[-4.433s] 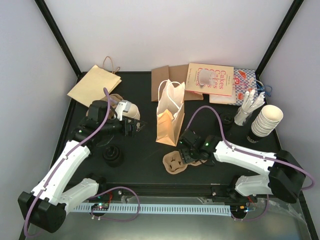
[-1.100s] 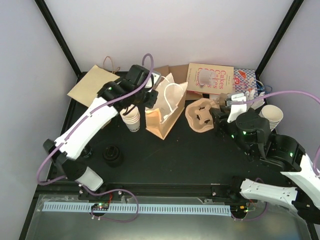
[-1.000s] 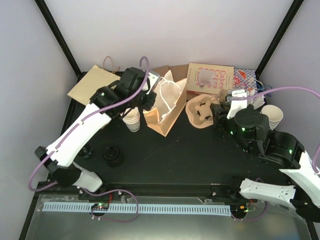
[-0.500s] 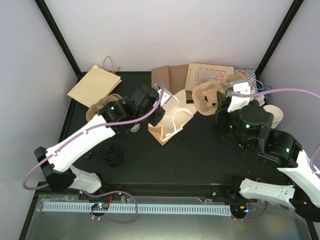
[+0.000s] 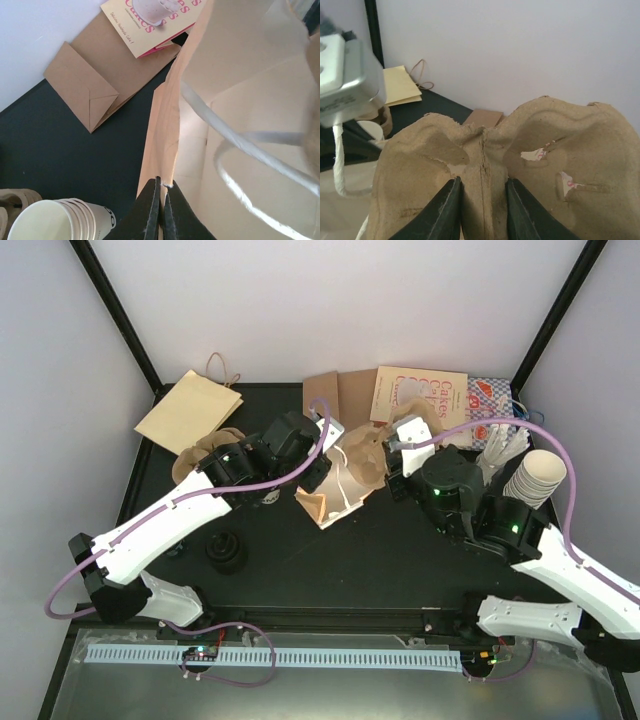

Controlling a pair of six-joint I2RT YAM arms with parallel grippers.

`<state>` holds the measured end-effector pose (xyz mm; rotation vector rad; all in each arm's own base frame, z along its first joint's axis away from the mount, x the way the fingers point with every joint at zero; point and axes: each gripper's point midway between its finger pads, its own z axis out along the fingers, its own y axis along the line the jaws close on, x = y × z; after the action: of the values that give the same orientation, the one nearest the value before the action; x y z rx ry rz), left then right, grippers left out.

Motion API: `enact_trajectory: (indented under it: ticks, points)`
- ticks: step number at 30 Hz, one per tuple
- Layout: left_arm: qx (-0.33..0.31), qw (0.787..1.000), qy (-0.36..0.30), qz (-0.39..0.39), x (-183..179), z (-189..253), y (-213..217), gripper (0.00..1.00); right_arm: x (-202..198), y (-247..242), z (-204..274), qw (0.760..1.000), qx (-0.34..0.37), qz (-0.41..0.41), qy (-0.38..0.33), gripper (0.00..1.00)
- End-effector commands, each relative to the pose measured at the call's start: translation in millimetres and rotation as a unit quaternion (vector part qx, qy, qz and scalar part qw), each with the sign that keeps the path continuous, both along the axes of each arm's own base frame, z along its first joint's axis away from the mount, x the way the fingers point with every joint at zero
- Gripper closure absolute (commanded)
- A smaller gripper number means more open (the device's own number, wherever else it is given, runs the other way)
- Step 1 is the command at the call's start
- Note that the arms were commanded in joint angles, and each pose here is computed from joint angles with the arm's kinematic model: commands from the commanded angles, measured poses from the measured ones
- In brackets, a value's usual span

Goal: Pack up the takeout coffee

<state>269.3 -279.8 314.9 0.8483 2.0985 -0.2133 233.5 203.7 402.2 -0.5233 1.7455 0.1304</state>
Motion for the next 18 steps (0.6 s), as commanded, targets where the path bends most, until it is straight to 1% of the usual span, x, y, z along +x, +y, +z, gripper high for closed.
enact_trajectory:
  ticks: [1,4,6,8,12,18]
  points:
    - [-0.021,0.999,-0.025,0.012,1.3,21.6,3.9,0.98,-12.3,-5.8,6.9,0.999,0.035,0.022,-0.009,0.73]
    - [-0.024,0.999,-0.025,0.005,-1.3,23.3,3.7,0.98,-4.5,-38.3,13.3,0.996,0.046,-0.059,-0.043,0.75]
    - [-0.024,0.999,-0.023,0.001,-2.9,23.7,3.6,0.98,-3.3,-56.0,25.9,0.991,0.050,-0.096,-0.075,0.75]
    - [-0.023,1.000,-0.020,-0.001,-3.9,23.5,3.3,0.98,-2.9,-65.3,40.0,0.986,0.057,-0.116,-0.103,0.75]
    - [-0.024,1.000,-0.016,-0.005,-5.0,23.7,1.8,0.98,1.3,-69.1,53.3,0.980,0.044,-0.140,-0.138,0.75]
    - [-0.026,1.000,-0.012,-0.005,-5.7,24.8,1.0,0.98,12.5,-48.8,45.1,0.978,-0.008,-0.135,-0.157,0.75]
